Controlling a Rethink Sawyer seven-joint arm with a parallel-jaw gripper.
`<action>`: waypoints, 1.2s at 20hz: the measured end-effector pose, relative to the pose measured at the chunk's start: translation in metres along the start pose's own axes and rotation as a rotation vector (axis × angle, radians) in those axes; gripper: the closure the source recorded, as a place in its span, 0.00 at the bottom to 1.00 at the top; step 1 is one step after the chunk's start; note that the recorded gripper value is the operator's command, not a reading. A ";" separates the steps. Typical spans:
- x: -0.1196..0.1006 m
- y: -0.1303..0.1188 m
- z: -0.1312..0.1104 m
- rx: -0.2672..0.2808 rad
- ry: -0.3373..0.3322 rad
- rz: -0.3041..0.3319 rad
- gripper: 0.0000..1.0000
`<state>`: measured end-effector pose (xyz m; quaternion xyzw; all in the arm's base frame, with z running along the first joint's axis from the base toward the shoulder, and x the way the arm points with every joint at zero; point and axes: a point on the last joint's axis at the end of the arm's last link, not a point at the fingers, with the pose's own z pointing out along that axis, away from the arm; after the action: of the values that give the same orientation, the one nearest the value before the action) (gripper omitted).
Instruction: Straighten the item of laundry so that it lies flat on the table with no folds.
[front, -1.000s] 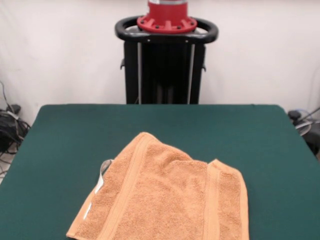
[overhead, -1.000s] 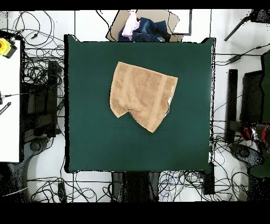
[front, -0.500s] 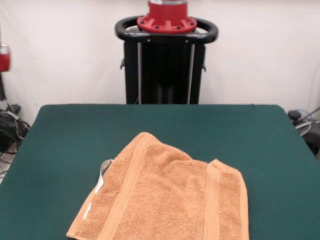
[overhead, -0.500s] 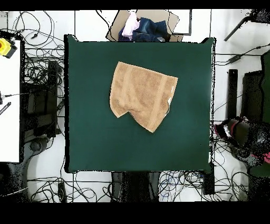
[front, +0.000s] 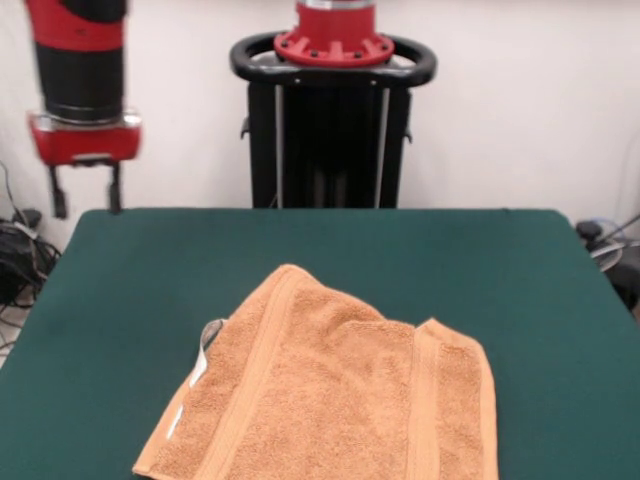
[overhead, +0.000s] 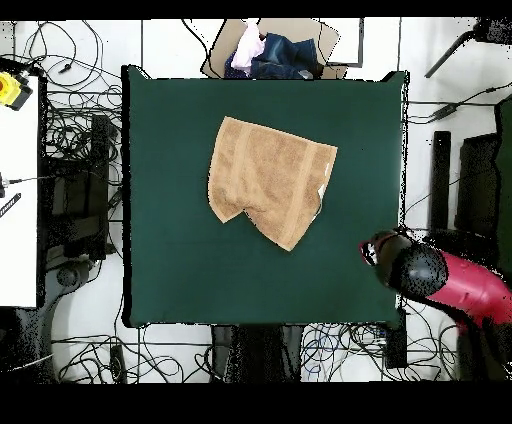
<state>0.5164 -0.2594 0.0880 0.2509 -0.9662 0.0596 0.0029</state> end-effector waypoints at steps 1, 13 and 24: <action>-0.003 0.011 0.001 0.003 0.002 0.006 0.00; -0.039 0.131 0.002 -0.004 0.002 0.135 0.00; -0.052 0.206 0.005 -0.026 0.037 0.181 0.00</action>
<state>0.4622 -0.0562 0.0578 0.1613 -0.9854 0.0516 0.0187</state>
